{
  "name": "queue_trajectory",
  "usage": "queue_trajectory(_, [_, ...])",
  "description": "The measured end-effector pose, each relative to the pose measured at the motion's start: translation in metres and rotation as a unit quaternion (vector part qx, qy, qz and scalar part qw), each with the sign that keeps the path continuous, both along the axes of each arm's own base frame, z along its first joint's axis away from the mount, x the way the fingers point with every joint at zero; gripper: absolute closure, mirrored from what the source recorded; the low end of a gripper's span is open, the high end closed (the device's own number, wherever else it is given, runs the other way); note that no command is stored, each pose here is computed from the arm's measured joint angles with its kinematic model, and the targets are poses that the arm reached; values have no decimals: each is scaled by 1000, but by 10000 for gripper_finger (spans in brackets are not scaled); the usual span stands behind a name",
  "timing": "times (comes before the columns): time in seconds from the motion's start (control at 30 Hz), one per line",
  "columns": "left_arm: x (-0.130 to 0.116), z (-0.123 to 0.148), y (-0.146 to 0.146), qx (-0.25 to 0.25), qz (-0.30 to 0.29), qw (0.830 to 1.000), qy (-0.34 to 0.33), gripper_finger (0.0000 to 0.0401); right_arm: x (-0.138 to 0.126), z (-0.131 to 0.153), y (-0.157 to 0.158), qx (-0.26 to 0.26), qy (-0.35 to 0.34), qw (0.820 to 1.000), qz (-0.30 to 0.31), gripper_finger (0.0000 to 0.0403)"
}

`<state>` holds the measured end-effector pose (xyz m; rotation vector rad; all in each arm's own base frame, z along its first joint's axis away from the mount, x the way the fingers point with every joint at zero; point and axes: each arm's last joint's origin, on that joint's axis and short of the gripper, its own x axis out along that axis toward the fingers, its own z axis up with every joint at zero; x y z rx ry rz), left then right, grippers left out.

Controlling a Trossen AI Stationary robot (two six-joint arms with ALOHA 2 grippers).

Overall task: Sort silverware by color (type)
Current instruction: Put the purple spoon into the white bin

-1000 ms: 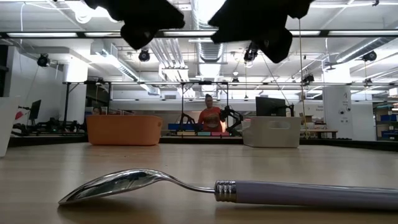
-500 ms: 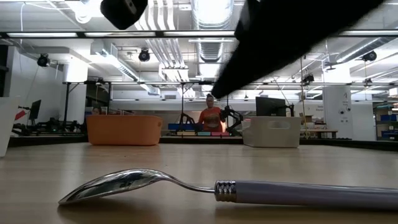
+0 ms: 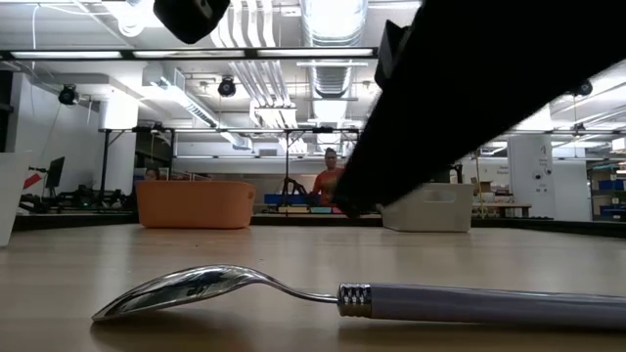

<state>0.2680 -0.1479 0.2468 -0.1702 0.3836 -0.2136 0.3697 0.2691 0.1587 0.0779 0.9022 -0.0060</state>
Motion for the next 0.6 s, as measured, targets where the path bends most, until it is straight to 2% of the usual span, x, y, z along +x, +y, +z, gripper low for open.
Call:
queue_trajectory(0.3, [0,0,0,1,-1,1000,0,362,-2,-6,-4,-35,24,999,15,217])
queue_trajectory(0.6, [0,0,0,9,-4,1000,-2,362,-6,-23,-12,-40,41,998,31,212])
